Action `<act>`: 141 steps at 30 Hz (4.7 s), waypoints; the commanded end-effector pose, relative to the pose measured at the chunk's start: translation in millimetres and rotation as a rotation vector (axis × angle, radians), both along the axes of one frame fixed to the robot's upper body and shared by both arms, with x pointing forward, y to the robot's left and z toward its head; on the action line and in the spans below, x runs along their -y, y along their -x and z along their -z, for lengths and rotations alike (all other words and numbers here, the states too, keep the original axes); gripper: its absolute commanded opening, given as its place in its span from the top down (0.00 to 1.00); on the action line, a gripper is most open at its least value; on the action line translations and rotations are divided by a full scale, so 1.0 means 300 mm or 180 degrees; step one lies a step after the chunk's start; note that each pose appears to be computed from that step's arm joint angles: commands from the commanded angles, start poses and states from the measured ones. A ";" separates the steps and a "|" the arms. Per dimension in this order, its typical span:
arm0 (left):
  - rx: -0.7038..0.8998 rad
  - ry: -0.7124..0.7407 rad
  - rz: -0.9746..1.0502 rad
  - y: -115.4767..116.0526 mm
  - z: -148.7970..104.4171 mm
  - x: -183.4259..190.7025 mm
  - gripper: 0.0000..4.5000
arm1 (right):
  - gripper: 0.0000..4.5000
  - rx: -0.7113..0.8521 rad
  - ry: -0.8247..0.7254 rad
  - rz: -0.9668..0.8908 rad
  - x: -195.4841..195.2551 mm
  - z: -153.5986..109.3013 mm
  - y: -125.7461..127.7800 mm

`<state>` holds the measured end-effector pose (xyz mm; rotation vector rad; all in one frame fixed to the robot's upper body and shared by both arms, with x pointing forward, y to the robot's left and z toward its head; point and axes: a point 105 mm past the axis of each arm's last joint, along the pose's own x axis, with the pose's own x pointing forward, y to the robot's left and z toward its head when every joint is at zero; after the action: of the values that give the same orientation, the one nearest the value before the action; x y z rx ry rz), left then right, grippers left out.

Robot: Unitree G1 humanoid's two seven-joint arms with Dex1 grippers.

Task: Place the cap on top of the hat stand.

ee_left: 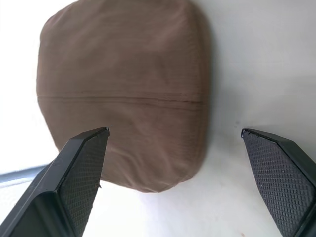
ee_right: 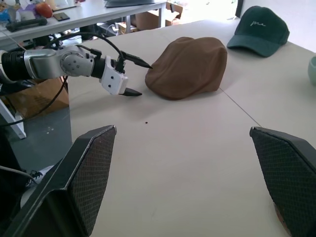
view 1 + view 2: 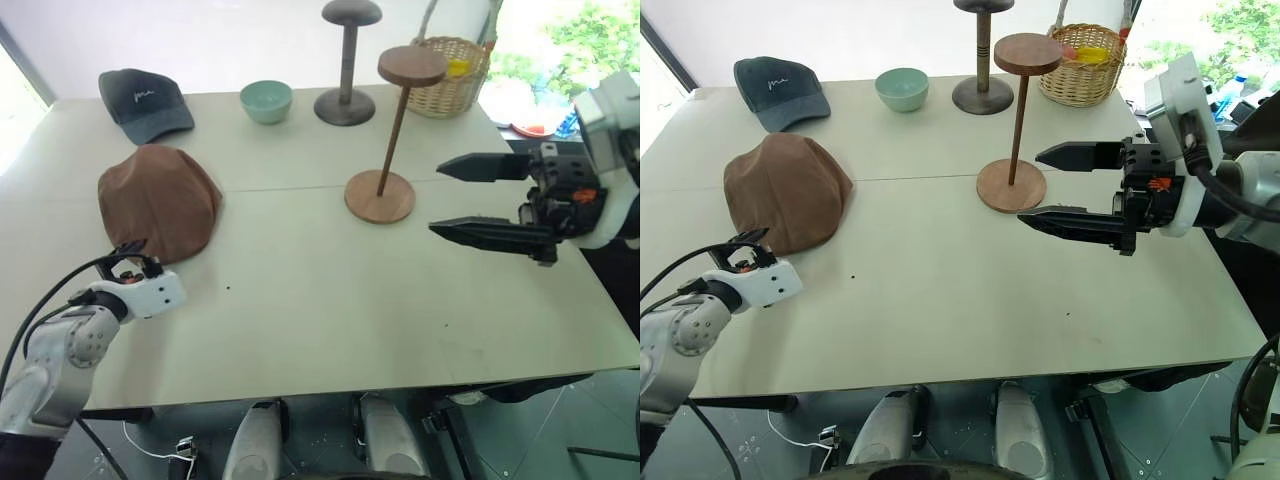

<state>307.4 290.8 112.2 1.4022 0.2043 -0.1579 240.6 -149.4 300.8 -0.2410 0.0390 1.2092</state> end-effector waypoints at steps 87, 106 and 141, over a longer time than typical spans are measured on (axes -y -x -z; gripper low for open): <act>0.1832 0.0806 0.2902 -0.300 -0.720 0.869 0.01 | 0.00 0.0749 -0.0259 0.1549 0.253 -0.194 0.002; -0.1829 0.3017 0.2896 0.004 -0.712 0.407 0.01 | 0.00 0.1453 0.0600 0.1611 0.058 -0.115 -0.110; -0.1877 0.3234 0.3020 -0.042 -0.821 0.449 0.00 | 0.99 0.3945 0.1429 0.2298 -0.215 -0.137 -0.376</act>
<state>327.4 154.2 341.2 0.2652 -0.0089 -1.2875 367.7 -84.1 315.0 -1.2261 -0.5240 0.2182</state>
